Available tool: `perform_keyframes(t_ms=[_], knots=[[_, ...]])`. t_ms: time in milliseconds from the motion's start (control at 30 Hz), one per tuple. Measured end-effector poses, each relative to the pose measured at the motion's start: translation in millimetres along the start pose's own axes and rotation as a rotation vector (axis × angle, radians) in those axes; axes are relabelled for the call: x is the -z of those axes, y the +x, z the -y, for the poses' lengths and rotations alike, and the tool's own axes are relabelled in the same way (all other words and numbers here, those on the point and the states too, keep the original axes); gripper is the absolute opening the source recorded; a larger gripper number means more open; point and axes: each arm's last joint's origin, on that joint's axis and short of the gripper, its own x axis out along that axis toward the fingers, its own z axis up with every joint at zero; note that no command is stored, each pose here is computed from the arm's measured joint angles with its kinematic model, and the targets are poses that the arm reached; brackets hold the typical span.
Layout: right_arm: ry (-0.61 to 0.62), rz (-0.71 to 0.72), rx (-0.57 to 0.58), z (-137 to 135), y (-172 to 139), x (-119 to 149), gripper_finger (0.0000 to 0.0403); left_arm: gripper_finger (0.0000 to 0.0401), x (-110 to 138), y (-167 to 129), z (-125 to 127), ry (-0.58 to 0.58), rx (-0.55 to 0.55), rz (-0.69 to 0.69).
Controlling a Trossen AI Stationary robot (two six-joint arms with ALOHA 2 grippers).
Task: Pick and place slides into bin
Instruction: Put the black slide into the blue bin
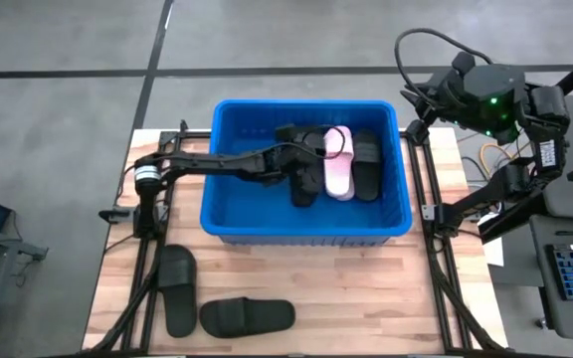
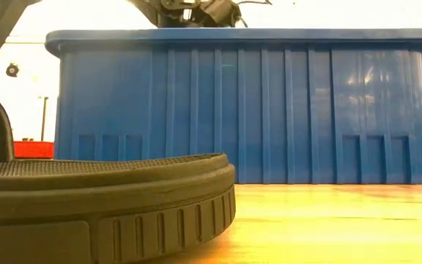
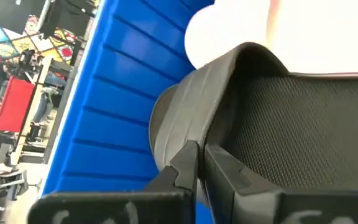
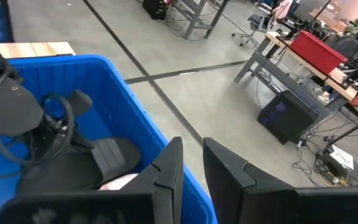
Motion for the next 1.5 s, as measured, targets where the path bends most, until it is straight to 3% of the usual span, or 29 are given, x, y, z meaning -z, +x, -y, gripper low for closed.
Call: perform_keyframes(t_ms=[267, 533, 667, 900, 1033, 1133, 1333, 1400, 1500], knots=[[0.0, 0.0, 0.0, 0.0, 0.0, 0.0, 0.0054, 0.0, 17.1, 17.9, -6.3, -0.001, 0.054, -0.026], [-0.001, 0.0, 0.0, 0.0, 0.0, 0.0, 0.0054, 0.0011, 34.5, 29.1, 1.9, -0.004, 0.238, 0.007], [-0.001, 0.0, 0.0, 0.0, 0.0, 0.0, 0.0054, 0.0065, 38.3, 30.6, 2.4, -0.007, 0.299, 0.018], [-0.001, 0.0, 0.0, 0.0, 0.0, 0.0, 0.0054, 0.022, 33.6, 19.2, -10.4, -0.072, 0.299, 0.041], [-0.001, 0.0, 0.0, 0.0, -0.1, 0.0, 0.0054, 0.0297, 28.8, 2.0, -27.2, -0.097, 0.281, 0.076], [-0.002, 0.0, 0.0, 0.0, 0.0, 0.0, 0.0054, 0.0333, 24.0, -18.6, -39.2, -0.116, 0.277, 0.108], [-0.004, -0.001, 0.0, 0.0, 0.0, 0.1, 0.0054, 0.0346, 26.7, -75.9, -64.0, -0.356, 0.333, 0.079], [-0.005, -0.002, -0.001, -0.1, 0.0, 0.2, 0.0054, 0.0342, 31.2, -99.5, -71.6, -0.453, 0.413, 0.062], [-0.005, -0.002, -0.001, -0.2, 0.2, 0.1, 0.0054, 0.0334, 40.0, -136.8, -76.1, -0.576, 0.623, 0.016]])
